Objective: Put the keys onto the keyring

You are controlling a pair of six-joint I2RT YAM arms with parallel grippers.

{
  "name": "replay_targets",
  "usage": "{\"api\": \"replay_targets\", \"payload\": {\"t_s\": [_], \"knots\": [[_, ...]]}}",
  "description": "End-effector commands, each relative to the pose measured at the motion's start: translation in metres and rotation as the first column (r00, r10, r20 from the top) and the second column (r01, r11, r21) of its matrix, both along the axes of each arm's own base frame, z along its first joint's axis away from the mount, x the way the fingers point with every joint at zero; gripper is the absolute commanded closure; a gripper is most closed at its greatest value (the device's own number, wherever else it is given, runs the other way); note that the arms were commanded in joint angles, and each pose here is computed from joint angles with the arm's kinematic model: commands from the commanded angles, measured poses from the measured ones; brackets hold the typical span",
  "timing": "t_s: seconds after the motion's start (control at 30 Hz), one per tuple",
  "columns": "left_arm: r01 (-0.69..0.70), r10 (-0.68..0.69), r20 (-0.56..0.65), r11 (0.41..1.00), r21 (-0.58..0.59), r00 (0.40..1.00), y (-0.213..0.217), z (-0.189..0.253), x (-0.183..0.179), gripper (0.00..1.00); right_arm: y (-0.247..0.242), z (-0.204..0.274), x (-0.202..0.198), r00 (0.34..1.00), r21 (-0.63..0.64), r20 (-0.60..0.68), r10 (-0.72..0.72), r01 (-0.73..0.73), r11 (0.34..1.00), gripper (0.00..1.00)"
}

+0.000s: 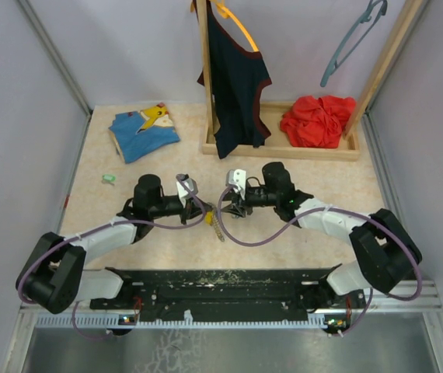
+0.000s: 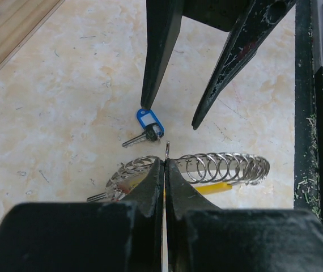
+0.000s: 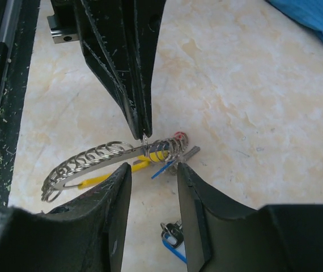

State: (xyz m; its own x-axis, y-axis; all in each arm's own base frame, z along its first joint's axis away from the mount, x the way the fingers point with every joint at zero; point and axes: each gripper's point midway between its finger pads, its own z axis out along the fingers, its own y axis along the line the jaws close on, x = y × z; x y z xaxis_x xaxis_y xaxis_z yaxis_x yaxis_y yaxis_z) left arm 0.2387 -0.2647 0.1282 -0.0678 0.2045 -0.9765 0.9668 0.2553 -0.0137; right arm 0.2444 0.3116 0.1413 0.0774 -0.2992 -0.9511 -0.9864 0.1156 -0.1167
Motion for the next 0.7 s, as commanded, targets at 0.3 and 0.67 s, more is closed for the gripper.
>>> {"api": "replay_targets", "payload": {"t_s": [0.3,0.67], "knots": [[0.059,-0.058,0.04,0.998,-0.024,0.998,-0.009,0.016,-0.003,1.0,0.028,0.022,0.0,0.979,0.081,0.054,0.197,-0.2,0.976,0.74],[0.073,-0.071,0.046,0.997,-0.034,0.996,-0.009,0.017,-0.006,1.0,0.029,0.01,0.002,0.98,0.056,0.007,0.198,-0.198,0.979,0.97]]}}
